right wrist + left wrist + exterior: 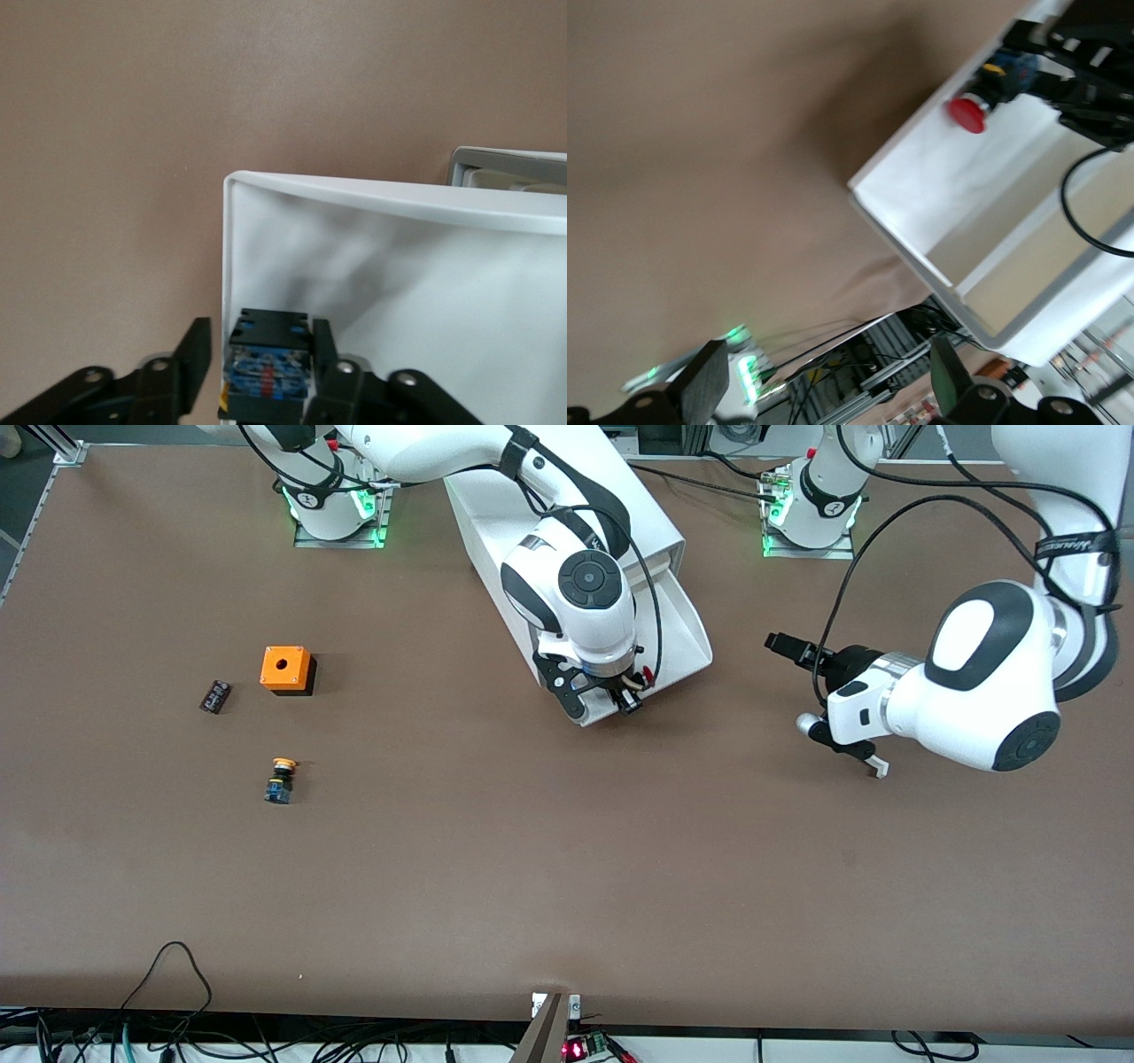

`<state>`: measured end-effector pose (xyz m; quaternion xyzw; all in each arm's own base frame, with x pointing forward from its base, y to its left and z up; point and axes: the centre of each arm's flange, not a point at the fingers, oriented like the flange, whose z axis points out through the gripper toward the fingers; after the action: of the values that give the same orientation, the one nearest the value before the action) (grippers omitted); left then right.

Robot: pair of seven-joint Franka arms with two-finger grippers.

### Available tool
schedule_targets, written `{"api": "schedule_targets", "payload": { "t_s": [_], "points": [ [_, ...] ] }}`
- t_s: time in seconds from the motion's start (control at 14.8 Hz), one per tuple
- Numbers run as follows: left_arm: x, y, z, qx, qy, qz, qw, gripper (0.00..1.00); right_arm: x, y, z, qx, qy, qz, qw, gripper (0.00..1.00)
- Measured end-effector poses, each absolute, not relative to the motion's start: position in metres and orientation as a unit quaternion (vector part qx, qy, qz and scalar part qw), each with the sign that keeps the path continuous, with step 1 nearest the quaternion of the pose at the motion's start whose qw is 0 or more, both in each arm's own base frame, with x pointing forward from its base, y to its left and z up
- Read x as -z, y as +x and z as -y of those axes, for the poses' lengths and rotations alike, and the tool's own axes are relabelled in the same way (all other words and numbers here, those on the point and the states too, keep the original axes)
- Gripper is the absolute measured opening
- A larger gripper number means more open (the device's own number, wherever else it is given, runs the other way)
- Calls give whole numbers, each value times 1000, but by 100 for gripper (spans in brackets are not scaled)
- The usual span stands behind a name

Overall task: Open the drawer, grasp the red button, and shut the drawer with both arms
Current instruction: 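Lift the red button out with the right gripper while the left gripper releases, then push the drawer shut with the left gripper while the right gripper lowers the button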

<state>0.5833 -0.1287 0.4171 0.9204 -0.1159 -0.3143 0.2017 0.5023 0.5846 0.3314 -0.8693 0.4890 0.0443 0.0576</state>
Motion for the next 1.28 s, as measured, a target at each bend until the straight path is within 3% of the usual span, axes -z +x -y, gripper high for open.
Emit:
{"api": "schedule_targets", "payload": {
  "t_s": [0.07, 0.47, 0.67, 0.94, 1.28],
  "points": [
    [-426, 586, 125, 309, 927, 111, 179, 100, -332, 502, -585, -44, -869, -489, 58, 40],
    [-479, 608, 103, 243, 962, 113, 57, 100, -353, 511, -581, -35, -870, -487, 73, 41],
    [-499, 615, 94, 215, 970, 112, 4, 100, -383, 538, -552, -24, -881, -464, 83, 41],
    [-507, 624, 89, 196, 977, 88, -7, 100, -425, 588, -483, -7, -919, -385, 85, 41],
    [-464, 639, 141, 156, 987, -48, -10, 100, -417, 635, -406, -12, -961, -271, 56, 41]
  ]
}}
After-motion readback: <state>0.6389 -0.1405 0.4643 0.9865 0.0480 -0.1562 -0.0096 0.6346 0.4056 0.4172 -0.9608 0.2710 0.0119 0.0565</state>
